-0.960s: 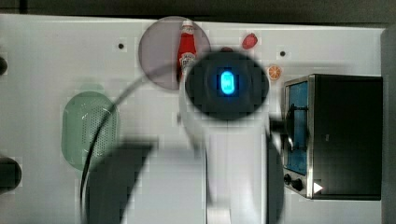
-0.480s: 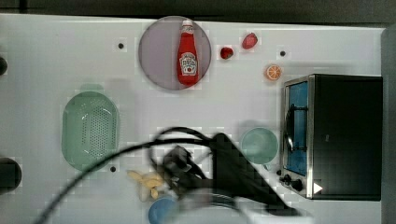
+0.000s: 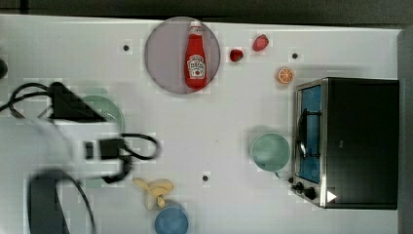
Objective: Drag strainer left to right.
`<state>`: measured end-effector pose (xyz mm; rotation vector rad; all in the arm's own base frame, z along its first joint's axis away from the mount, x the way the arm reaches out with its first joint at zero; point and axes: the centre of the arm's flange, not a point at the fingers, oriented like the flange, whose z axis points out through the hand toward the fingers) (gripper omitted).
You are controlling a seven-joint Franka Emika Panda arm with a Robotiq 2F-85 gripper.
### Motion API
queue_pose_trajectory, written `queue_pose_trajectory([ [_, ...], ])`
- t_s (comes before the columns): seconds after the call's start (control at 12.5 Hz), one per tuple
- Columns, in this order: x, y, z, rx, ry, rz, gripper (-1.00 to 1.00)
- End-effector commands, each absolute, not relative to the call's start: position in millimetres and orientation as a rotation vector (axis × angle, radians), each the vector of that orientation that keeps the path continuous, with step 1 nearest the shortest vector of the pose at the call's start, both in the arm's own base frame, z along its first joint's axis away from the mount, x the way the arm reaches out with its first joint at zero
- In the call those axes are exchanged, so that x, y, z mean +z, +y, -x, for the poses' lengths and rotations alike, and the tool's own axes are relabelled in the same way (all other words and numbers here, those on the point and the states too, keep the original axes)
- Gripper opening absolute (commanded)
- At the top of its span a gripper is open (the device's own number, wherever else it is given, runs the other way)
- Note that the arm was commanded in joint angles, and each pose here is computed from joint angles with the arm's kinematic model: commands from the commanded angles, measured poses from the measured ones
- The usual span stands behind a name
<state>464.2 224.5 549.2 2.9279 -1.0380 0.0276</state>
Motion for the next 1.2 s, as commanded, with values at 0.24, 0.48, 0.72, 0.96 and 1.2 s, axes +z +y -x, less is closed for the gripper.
queue_pose_trajectory([
  [0.24, 462.0, 332.8, -456.2, -0.073, -1.634, -2.676, 1.0],
  [0.48, 395.3, 358.8, -466.2, -0.086, -1.932, -2.448, 1.0],
  [0.72, 321.8, 364.5, -477.5, -0.079, -2.07, -2.263, 1.0],
  [0.96, 253.8, 365.1, -486.1, -0.142, -2.079, -2.256, 1.0],
  [1.2, 201.6, 352.7, -495.3, -0.191, -2.142, -2.267, 1.0],
])
